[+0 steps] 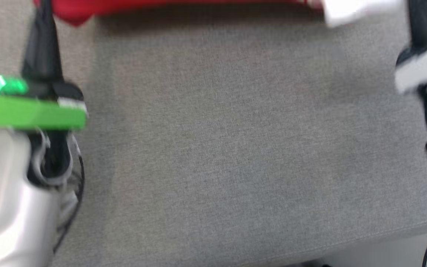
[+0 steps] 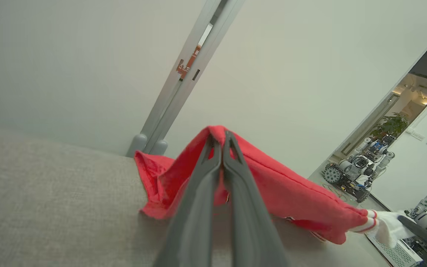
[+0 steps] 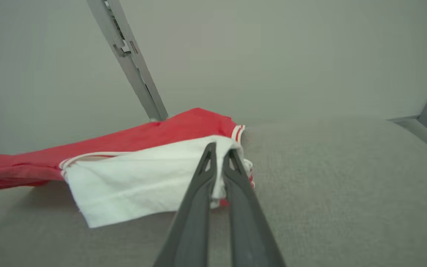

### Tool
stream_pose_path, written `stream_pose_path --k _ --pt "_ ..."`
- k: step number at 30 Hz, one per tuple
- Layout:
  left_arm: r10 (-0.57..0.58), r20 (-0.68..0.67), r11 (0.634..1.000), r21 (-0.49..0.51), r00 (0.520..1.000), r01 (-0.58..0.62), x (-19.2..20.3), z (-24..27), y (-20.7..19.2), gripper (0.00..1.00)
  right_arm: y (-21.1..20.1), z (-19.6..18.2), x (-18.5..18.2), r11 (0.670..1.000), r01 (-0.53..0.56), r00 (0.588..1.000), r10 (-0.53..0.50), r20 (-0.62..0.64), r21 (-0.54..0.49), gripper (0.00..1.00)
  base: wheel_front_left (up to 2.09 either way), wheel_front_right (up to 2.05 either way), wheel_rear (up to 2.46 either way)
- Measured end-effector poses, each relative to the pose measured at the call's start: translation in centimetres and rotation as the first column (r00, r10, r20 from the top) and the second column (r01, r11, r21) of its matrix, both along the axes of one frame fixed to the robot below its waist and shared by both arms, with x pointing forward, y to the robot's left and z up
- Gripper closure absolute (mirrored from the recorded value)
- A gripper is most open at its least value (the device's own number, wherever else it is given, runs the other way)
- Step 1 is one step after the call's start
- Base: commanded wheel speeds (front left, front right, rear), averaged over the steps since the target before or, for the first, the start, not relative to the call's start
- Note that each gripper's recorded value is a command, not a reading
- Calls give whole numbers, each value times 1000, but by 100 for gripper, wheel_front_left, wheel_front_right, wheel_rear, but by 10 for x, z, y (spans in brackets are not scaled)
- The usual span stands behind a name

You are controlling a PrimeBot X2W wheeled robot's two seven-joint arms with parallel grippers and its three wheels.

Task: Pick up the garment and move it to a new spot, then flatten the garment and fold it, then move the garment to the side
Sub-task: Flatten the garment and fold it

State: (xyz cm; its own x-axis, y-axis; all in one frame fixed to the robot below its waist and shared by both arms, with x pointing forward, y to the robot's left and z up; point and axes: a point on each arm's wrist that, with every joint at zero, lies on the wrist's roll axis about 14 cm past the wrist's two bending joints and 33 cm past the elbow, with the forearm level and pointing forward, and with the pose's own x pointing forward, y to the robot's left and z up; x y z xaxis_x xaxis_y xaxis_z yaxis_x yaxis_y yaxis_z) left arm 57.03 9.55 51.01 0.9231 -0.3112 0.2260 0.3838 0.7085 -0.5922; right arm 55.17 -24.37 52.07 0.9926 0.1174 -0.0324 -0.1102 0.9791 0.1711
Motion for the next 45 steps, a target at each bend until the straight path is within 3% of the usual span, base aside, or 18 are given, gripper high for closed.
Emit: stream_pose_path --k 4,12,17,27,38,45 --pt "22 -104 1000 2 994 -22 -44 -23 12 100 2 -39 -55 1000 20 977 -14 -214 22 100 0 0 0" --pt "76 -233 997 38 969 -69 -119 -48 32 100 30 -81 -152 999 28 860 -11 -511 27 100 0 0 0" --pt "105 -287 994 57 952 -92 -150 -60 40 100 31 -79 -179 999 49 833 -48 -551 -12 100 0 0 0" --pt "166 -371 986 56 914 -157 -196 -80 50 100 22 -91 -222 994 54 736 -106 -669 -99 100 0 0 0" --pt "181 -499 983 98 848 -152 -234 -113 50 100 12 -96 -238 991 78 692 -133 -709 -110 100 0 0 0" --pt "181 -507 983 111 843 -144 -241 -113 50 100 17 -107 -257 994 54 622 -111 -775 -99 100 0 0 0"
